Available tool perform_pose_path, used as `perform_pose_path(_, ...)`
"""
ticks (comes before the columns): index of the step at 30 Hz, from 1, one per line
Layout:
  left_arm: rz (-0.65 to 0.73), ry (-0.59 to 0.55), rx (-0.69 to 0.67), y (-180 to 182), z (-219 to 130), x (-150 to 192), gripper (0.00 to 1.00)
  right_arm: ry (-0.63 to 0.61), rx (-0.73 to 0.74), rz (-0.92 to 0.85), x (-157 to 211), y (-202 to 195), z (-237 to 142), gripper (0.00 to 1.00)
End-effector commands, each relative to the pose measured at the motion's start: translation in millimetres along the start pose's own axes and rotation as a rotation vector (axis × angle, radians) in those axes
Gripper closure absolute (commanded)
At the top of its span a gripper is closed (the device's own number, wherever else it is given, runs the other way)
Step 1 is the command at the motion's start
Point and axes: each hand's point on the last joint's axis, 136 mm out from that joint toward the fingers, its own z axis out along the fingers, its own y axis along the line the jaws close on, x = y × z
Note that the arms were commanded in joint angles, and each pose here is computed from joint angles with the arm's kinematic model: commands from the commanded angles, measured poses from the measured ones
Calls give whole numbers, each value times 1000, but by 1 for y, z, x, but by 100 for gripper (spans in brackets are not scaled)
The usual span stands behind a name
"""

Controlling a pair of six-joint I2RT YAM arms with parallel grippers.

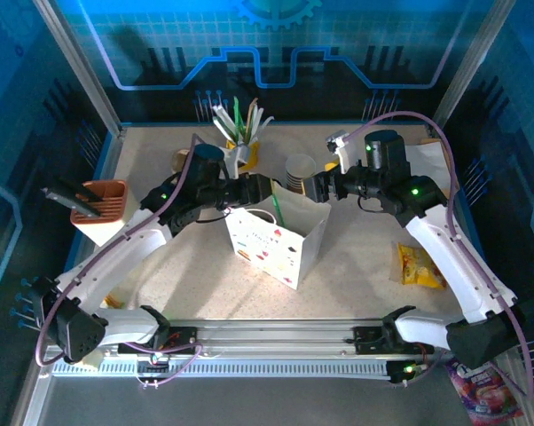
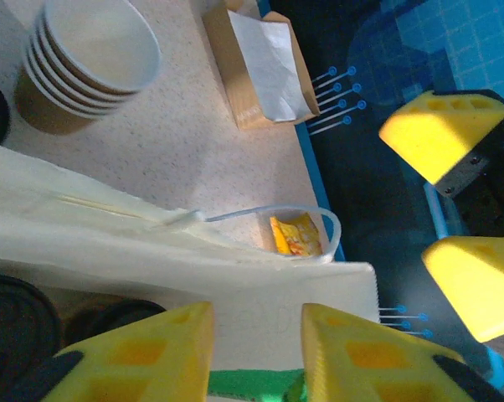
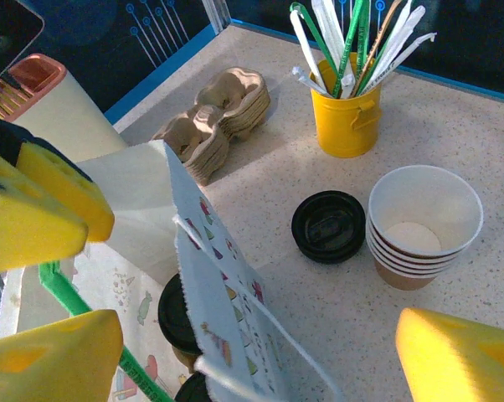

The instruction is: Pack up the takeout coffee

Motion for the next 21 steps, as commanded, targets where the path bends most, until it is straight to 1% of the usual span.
perform_pose_path(1, 46, -16, -32, 12, -14, -1, 60, 5, -7, 3, -1, -1, -1, 14)
perform_pose_path(7, 82, -40, -60, 22, -28, -12, 48, 12, -16, 11, 0, -1, 2, 14)
perform_pose_path(15, 173, -68, -77, 15, -46, -27, 39, 15, -24, 10, -3, 2, 4, 14)
perform_pose_path(19, 253, -78, -164, 22, -55, -35, 37, 12, -23, 4, -6, 3, 4, 14)
perform_pose_path(21, 286, -81, -182, 22, -57, -38, 34, 13, -24, 5, -6, 3, 5, 14)
